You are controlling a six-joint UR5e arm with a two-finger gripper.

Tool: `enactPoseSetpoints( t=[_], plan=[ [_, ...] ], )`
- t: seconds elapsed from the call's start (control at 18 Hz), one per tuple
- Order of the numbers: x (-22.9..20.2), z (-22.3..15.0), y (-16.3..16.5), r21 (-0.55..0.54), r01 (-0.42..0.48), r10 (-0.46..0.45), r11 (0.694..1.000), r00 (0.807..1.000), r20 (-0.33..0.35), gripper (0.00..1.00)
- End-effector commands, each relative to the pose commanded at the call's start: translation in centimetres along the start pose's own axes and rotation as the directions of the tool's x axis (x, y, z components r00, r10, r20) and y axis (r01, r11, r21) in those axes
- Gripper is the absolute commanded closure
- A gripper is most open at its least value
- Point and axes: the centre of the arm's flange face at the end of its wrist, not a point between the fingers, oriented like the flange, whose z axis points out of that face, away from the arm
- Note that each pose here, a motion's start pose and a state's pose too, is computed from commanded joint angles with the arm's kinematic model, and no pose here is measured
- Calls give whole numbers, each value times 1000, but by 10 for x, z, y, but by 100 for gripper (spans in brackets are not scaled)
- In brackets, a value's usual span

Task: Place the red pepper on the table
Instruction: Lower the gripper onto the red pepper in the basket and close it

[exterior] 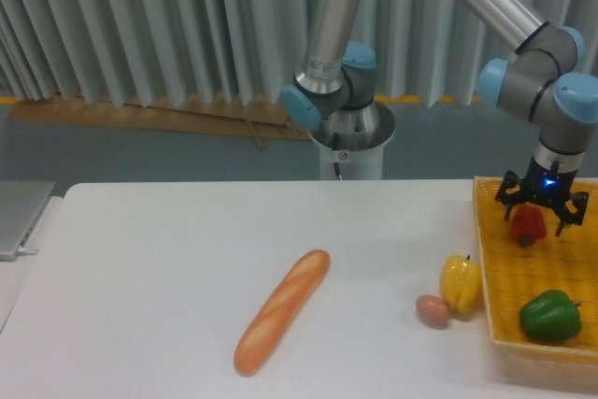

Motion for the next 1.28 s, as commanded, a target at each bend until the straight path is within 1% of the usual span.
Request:
enactPoseSetpoints(
  t=[0.22, 0.28, 0.39, 0.56, 0.83, 0.89, 0.94, 1.06, 1.17, 1.28],
  plan=[
    [-5, 7, 1, -1, 5, -5, 1000, 1000, -11, 0],
    [-7, 8, 2, -3, 5, -5, 1000, 1000, -10, 4],
    [-8, 8, 0, -6, 2, -2, 1000, 1000, -9, 35],
    [-9, 3, -3, -5, -4, 4, 1000, 1000, -2, 52],
    [-7, -3, -7, -5, -15, 16, 1000, 1000, 7, 55],
    [-7, -5, -8, -4, -17, 17, 1000, 1000, 10, 61],
    [-6, -6, -8, -4, -19, 19, 1000, 1000, 10, 64],
    [-5, -6, -10, -2, -23, 23, 1000, 1000, 11, 64],
    [3, -16, -24, 0, -47, 47, 999, 999, 29, 64],
    [19, -34, -42, 4, -88, 87, 996, 994, 61, 63]
  ],
)
